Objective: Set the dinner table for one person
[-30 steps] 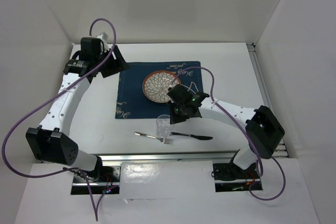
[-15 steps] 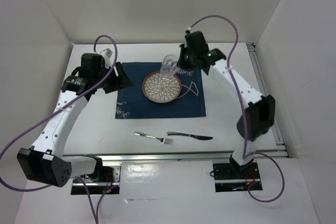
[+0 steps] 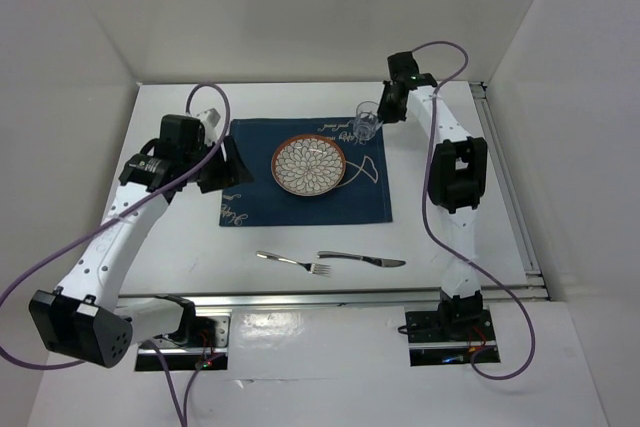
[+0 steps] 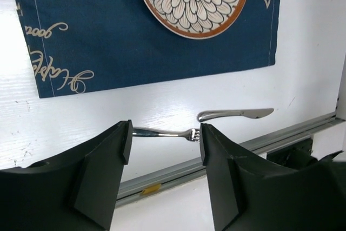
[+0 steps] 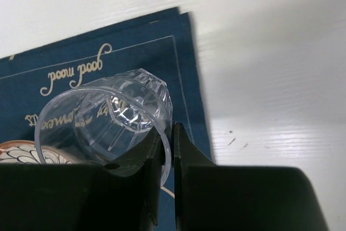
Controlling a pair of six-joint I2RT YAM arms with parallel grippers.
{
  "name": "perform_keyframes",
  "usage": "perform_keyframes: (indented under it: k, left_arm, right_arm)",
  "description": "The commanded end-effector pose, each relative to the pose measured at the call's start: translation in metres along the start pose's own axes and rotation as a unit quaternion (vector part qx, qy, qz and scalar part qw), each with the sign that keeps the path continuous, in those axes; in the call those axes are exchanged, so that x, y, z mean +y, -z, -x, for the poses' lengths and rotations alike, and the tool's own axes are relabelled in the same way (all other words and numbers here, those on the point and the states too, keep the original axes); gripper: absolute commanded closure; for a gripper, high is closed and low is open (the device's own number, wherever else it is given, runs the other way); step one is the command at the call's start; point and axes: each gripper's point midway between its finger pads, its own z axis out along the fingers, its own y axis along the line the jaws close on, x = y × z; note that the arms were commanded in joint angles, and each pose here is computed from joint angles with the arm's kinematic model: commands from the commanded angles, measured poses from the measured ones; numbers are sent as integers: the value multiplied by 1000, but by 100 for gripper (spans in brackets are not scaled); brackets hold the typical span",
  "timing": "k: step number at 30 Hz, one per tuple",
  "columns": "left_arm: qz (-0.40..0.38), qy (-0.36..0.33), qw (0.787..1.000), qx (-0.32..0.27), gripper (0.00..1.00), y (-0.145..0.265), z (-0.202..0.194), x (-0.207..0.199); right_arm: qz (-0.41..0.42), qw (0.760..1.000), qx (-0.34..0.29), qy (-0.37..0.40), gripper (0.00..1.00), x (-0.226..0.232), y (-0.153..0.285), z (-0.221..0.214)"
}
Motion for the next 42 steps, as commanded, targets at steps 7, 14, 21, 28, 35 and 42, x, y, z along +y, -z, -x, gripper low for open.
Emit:
perform_keyframes:
  k: [7, 14, 21, 28, 35, 42]
  left_arm:
    - [-5, -60, 997, 43, 35, -3, -34, -5]
    - [14, -82, 994, 75, 24, -10, -51, -4]
    - [46, -107, 987, 107, 9, -13, -69, 0]
    - [69, -119, 978, 155, 12, -28, -106, -5]
    - [103, -120, 971, 181, 20, -48, -153, 6]
    - [71, -110, 969, 210, 26, -72, -178, -10]
  right_arm:
    - [26, 1000, -11, 0, 100, 2, -2, 16]
    - [23, 1000, -5, 0, 100, -1, -17, 9]
    - [49, 998, -34, -9, 25, 13, 1, 30]
    - [73, 991, -114, 1, 5, 28, 98, 72]
    - [80, 990, -112, 10, 3, 2, 161, 6]
    - [109, 990, -84, 10, 3, -25, 195, -79]
